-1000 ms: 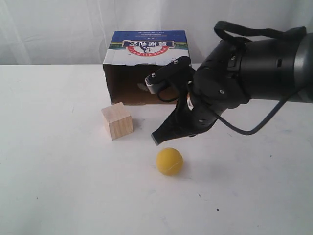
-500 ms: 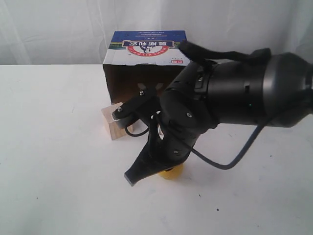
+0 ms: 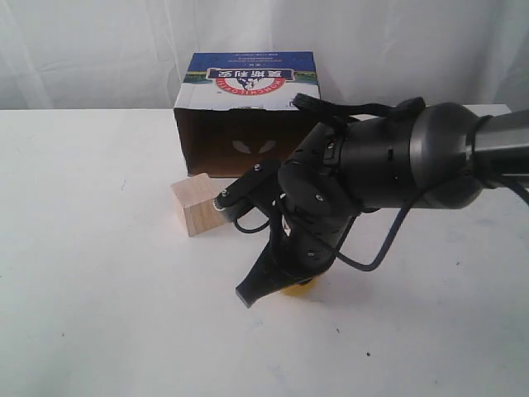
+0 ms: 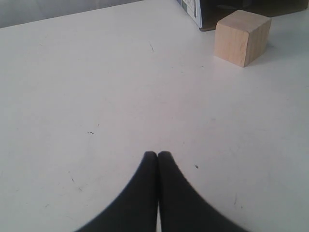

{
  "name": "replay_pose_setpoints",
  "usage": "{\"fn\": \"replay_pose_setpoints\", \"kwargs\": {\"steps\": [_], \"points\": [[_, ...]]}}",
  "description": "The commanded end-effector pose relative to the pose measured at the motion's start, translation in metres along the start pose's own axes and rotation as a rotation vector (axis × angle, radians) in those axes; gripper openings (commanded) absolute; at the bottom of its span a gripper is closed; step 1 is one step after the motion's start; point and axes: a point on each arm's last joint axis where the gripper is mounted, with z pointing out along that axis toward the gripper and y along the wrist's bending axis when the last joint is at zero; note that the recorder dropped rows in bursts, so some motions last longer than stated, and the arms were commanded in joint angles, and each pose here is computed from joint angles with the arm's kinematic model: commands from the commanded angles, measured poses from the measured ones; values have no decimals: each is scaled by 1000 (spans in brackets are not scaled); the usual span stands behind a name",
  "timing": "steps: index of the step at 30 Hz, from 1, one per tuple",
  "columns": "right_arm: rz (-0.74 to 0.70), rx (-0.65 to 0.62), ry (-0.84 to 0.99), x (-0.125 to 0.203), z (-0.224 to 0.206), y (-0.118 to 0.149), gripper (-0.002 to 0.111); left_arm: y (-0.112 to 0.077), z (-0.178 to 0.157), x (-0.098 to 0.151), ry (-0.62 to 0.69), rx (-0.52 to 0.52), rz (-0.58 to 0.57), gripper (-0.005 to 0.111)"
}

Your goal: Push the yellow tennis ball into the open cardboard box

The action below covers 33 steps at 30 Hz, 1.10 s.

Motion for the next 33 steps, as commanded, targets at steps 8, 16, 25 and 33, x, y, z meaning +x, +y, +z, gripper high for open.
{"fn": "replay_pose_setpoints", "kwargs": {"steps": [8,16,25,33], "points": [[-7,19,-17,-2,14,-12,0,0,0,1,-3,-1,-12,0],[-22,19,-59,-6,16,-12,0,0,0,1,-3,-1,-12,0],[8,44,-120,-12,17,-34,0,0,0,1,-3,-1,-12,0],[5,128,-189,-38,-7,-58,0,0,0,1,-3,-1,-12,0]]}}
